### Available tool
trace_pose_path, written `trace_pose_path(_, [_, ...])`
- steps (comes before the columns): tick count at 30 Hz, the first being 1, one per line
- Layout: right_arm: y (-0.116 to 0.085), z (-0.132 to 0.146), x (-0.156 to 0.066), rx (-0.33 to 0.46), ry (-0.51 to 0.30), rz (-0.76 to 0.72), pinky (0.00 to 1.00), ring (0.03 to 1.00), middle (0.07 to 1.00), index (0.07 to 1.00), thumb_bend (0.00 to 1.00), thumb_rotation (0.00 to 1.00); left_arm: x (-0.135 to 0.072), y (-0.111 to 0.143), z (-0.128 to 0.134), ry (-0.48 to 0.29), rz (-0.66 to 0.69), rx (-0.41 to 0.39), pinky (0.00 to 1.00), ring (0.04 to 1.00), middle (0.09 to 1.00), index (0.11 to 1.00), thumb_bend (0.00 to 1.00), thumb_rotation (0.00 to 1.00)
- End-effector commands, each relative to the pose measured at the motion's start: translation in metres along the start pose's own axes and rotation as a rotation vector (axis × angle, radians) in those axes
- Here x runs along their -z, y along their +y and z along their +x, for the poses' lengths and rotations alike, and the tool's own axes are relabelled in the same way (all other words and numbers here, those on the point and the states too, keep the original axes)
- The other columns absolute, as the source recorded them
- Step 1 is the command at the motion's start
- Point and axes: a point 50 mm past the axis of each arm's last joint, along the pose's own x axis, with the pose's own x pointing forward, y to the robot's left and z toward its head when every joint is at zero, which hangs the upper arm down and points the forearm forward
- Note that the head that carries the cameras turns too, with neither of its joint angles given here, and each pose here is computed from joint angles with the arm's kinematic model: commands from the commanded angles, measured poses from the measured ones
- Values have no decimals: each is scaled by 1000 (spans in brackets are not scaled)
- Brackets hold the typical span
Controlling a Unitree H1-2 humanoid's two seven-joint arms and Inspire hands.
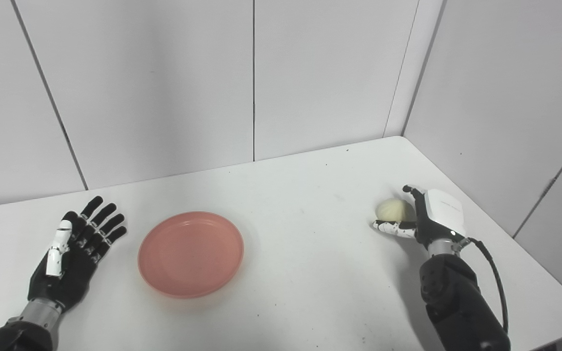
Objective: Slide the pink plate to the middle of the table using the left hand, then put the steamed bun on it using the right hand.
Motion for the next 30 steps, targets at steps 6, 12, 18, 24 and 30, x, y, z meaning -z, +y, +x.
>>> trace_pose_path(6, [-27,23,-15,83,-81,11,647,768,819,782,879,455,71,40,-85,231,-85,-167,872,883,911,919,509,888])
trace_pose_path(12, [-25,27,-13,45,-70,19,652,768,822,786,867,447,70,39,-85,229,-88,-165,877,882,911,915,515,876])
trace_pose_path(18, [-23,30,-14,3,-65,15,657,768,811,788,845,432,69,37,-85,227,-90,-169,878,882,907,910,505,873])
trace_pose_path(24, [-25,31,-18,-40,-56,26,671,771,806,783,831,374,69,37,-86,226,-91,-166,885,885,913,922,499,892])
trace_pose_path(30, [-30,34,-16,-64,-56,65,459,521,572,528,580,149,68,37,-86,228,-90,-166,882,886,913,921,506,879])
